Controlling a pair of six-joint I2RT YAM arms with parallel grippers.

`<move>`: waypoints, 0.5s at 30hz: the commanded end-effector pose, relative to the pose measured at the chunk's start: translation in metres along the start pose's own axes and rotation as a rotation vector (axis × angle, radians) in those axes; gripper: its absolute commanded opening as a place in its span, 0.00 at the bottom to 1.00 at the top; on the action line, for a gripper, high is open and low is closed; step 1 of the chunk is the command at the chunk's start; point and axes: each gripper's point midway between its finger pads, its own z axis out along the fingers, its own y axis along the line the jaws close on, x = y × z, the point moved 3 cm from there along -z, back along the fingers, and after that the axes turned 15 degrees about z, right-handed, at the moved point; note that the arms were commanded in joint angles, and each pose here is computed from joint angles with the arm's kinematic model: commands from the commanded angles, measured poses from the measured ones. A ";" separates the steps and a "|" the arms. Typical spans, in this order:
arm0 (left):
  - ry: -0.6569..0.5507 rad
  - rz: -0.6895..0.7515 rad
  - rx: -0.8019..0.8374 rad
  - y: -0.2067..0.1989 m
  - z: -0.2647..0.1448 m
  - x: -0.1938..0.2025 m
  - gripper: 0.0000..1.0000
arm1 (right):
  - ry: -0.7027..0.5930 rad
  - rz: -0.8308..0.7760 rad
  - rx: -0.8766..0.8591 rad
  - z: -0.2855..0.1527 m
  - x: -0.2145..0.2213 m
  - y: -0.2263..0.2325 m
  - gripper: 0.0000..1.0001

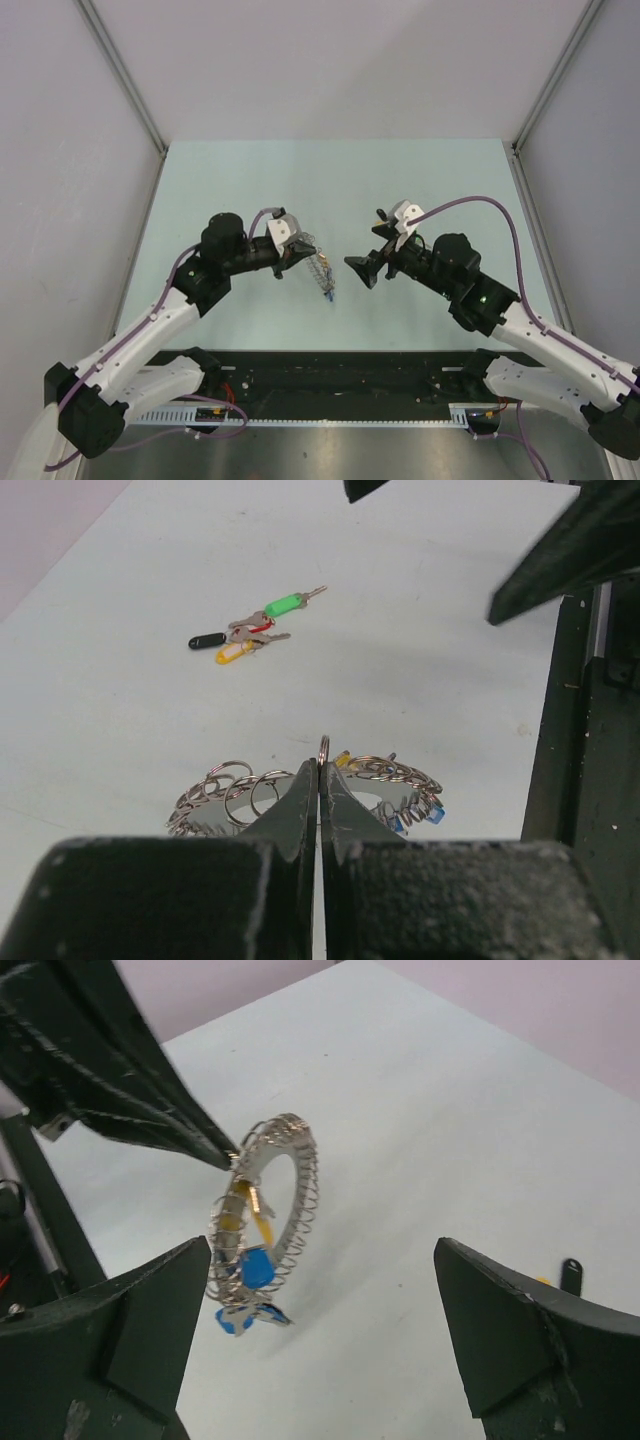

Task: Put the keys on the keyring

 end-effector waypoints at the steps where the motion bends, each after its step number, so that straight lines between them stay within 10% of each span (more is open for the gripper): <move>1: -0.118 0.144 -0.007 0.012 -0.007 -0.039 0.00 | -0.149 0.071 0.097 -0.003 -0.031 -0.017 1.00; 15: -0.132 0.204 0.092 -0.007 -0.008 -0.029 0.00 | -0.020 0.159 -0.027 0.023 -0.009 -0.016 0.81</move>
